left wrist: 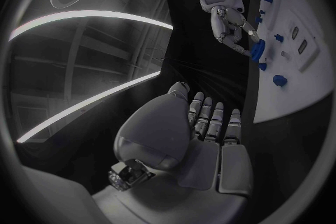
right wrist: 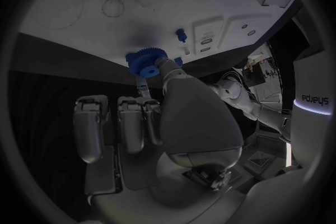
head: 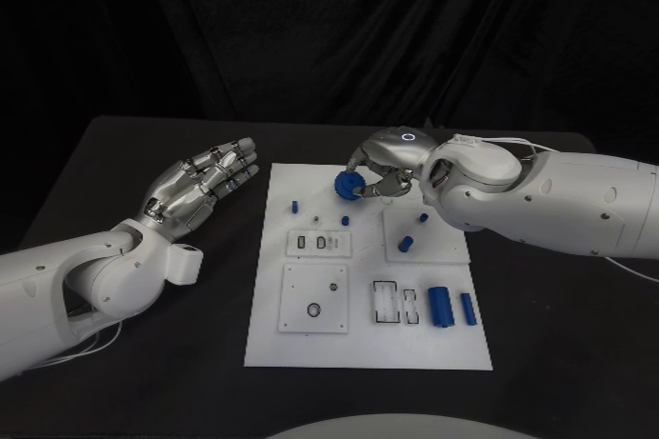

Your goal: Assemble the parts on the task board

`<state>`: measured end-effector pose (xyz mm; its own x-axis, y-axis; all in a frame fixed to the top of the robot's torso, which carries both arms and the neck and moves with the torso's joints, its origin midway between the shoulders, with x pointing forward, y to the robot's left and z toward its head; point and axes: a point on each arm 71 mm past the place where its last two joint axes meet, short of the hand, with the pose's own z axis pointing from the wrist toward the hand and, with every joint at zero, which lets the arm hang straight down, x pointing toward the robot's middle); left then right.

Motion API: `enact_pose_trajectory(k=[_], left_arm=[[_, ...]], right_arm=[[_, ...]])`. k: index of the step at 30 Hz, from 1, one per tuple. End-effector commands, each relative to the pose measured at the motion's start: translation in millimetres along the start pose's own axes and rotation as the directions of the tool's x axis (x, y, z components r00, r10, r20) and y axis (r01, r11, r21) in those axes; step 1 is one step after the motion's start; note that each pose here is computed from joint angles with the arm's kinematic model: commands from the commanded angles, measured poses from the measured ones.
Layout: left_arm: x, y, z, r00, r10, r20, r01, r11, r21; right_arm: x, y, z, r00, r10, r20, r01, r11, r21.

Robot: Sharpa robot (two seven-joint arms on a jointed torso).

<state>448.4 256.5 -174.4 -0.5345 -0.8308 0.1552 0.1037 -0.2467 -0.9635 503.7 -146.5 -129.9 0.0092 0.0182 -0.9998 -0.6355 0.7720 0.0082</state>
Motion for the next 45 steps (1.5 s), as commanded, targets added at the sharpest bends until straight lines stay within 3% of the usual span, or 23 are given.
enact_pose_trajectory(k=[1, 18, 45], left_arm=[[1.8, -3.7, 0.7, 1.000, -0.012, -0.012, 0.013, 0.999, 0.051], [3.0, -2.6, 2.4, 1.000, -0.015, -0.018, 0.016, 0.999, 0.047], [2.6, -1.6, 3.9, 1.000, -0.017, -0.022, 0.018, 0.999, 0.045]], right_arm=[[5.1, 3.1, 3.2, 1.000, -0.007, -0.024, 0.006, 1.000, -0.023], [13.6, 11.1, 16.4, 0.999, -0.022, -0.047, 0.021, 1.000, -0.023], [13.4, 10.7, 18.5, 0.999, -0.035, -0.037, 0.034, 0.999, -0.025]])
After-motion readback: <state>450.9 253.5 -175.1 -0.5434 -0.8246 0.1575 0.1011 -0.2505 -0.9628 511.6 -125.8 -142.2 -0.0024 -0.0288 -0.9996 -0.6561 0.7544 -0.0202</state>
